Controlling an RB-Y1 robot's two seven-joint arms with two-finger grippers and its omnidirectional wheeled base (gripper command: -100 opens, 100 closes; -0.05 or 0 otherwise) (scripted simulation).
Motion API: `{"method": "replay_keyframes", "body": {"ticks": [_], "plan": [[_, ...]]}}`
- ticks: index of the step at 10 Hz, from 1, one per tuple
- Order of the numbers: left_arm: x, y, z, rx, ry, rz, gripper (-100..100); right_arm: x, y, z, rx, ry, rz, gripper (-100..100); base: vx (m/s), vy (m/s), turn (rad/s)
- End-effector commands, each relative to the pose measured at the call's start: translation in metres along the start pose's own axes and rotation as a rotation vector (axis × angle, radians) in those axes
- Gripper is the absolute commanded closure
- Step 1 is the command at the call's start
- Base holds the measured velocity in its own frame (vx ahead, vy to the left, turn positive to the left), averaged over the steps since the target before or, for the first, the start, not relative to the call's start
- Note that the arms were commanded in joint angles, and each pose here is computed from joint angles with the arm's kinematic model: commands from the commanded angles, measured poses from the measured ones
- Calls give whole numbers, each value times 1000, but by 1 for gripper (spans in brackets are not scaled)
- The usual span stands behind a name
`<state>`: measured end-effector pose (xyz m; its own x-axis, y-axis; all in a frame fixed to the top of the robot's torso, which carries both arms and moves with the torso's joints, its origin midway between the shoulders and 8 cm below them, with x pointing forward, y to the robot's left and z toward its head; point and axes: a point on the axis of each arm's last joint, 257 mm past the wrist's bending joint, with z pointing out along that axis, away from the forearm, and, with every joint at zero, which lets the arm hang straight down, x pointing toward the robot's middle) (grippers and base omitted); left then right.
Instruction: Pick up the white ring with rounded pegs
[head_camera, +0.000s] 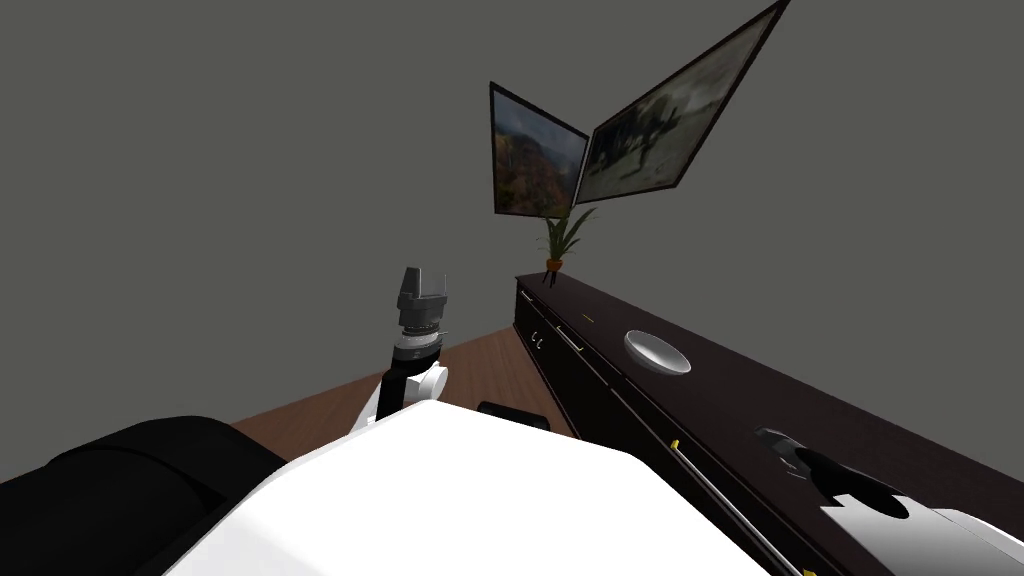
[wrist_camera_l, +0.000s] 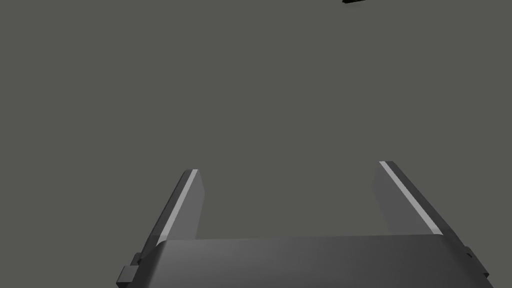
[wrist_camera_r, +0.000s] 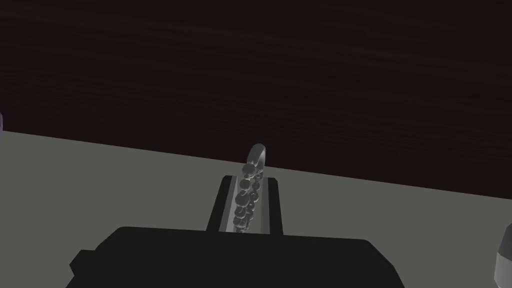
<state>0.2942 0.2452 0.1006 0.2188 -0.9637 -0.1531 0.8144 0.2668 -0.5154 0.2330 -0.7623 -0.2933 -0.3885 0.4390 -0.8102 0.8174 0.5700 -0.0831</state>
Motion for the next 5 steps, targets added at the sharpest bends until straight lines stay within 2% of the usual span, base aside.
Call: {"method": "replay_keyframes", "body": {"ticks": [1, 3, 4, 5], "plan": [[0, 0, 0, 0, 0, 0, 0, -1, 8, -4, -21, -2, -16, 100, 85, 19, -213], [0, 0, 0, 0, 0, 0, 0, -2, 21, -11, -52, -4, -39, 100, 85, 34, -183], [0, 0, 0, 0, 0, 0, 0, -1, 17, -8, -44, -4, -33, 100, 31, 15, -14], [0, 0, 0, 0, 0, 0, 0, -1, 18, -8, -47, -4, -34, 0, 5, 4, 7]]}}
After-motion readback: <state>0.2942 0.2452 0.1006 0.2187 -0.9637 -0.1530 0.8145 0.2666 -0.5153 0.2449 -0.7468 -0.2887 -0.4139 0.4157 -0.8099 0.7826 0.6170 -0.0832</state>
